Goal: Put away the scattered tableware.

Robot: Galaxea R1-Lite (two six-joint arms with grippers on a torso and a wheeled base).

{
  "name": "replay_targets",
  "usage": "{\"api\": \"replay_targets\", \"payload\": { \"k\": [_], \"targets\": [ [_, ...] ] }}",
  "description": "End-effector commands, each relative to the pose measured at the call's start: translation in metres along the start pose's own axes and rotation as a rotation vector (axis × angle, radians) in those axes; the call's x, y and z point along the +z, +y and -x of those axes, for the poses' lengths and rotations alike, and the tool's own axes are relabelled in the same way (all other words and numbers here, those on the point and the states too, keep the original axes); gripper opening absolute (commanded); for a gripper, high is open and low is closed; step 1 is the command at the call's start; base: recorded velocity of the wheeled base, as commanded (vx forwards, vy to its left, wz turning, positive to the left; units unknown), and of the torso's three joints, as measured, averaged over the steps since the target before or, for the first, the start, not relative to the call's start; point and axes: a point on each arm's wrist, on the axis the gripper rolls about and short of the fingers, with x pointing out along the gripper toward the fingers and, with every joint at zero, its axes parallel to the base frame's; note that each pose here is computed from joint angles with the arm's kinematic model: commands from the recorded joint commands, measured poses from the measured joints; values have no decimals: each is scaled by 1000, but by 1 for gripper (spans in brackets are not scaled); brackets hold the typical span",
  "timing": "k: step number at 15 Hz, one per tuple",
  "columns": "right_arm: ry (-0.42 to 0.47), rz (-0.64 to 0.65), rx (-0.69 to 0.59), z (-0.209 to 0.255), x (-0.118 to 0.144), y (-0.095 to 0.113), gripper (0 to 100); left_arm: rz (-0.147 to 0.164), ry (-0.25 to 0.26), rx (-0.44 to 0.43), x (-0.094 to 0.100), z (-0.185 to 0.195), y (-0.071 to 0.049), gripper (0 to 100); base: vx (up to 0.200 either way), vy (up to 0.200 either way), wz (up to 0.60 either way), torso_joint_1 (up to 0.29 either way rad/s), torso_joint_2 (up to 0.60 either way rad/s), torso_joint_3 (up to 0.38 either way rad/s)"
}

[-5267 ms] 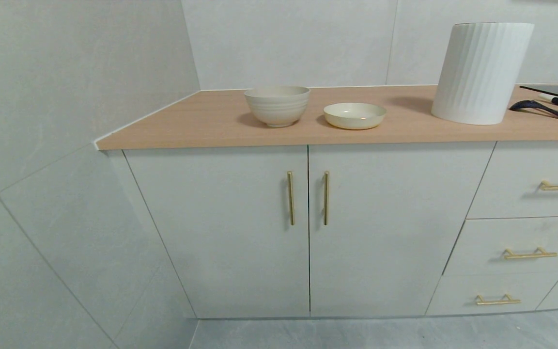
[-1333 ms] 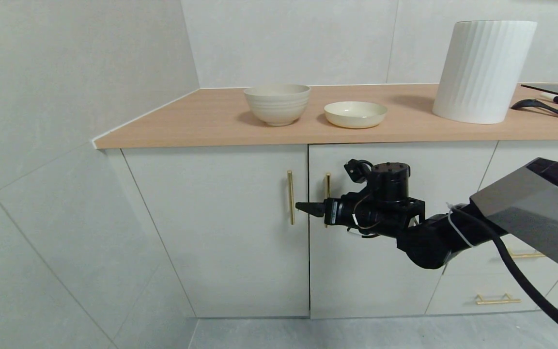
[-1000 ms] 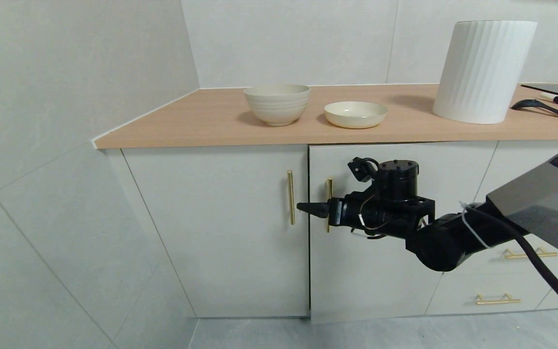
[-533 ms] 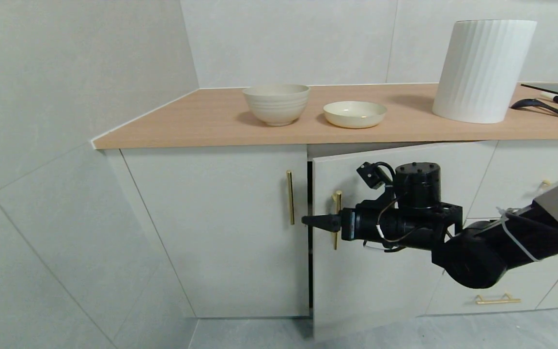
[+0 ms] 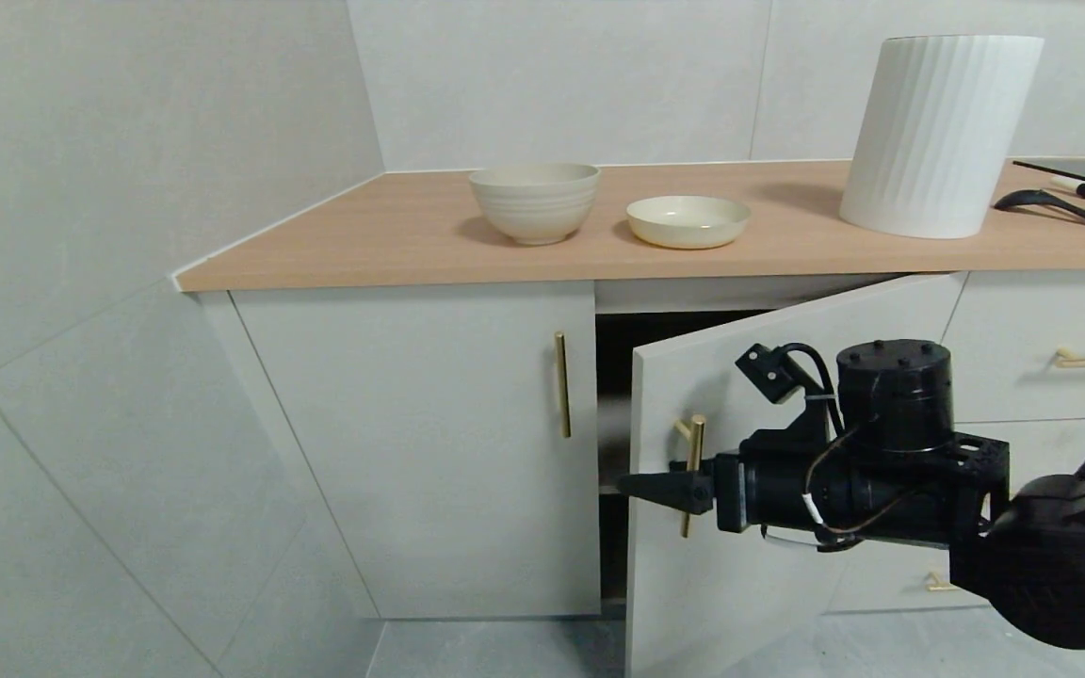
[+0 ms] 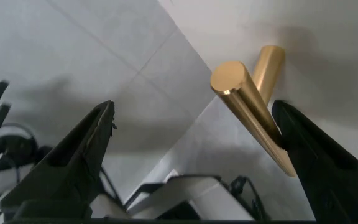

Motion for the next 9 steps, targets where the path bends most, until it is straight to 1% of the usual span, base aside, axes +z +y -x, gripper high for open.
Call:
{"api": "replay_targets", "payload": {
  "k": [1, 3, 5, 7, 8, 9],
  "targets": [
    [14, 13, 45, 16, -7, 15, 100, 0, 1, 1, 0, 0, 0, 100, 0, 0, 0, 0, 0, 0],
    [18, 14, 47, 16, -8, 15, 100, -11, 1, -1, 0, 0, 0, 100, 0, 0, 0, 0, 0, 0],
    [17, 12, 45, 16, -9, 15, 100, -12, -6, 33, 1, 0, 1, 100, 0, 0, 0, 0, 0, 0],
    [27, 8, 44, 16, -11, 15, 100, -11, -57, 27, 11, 2, 1, 100, 0, 0, 0, 0, 0, 0],
    [34, 10, 52, 15, -13, 17, 100, -13, -82, -45, 24, 7, -1, 100, 0, 0, 0, 0, 0, 0],
    [34, 13, 55, 15, -13, 18, 100, -17, -60, -158, 33, 10, -3, 100, 0, 0, 0, 0, 0, 0]
  ]
}}
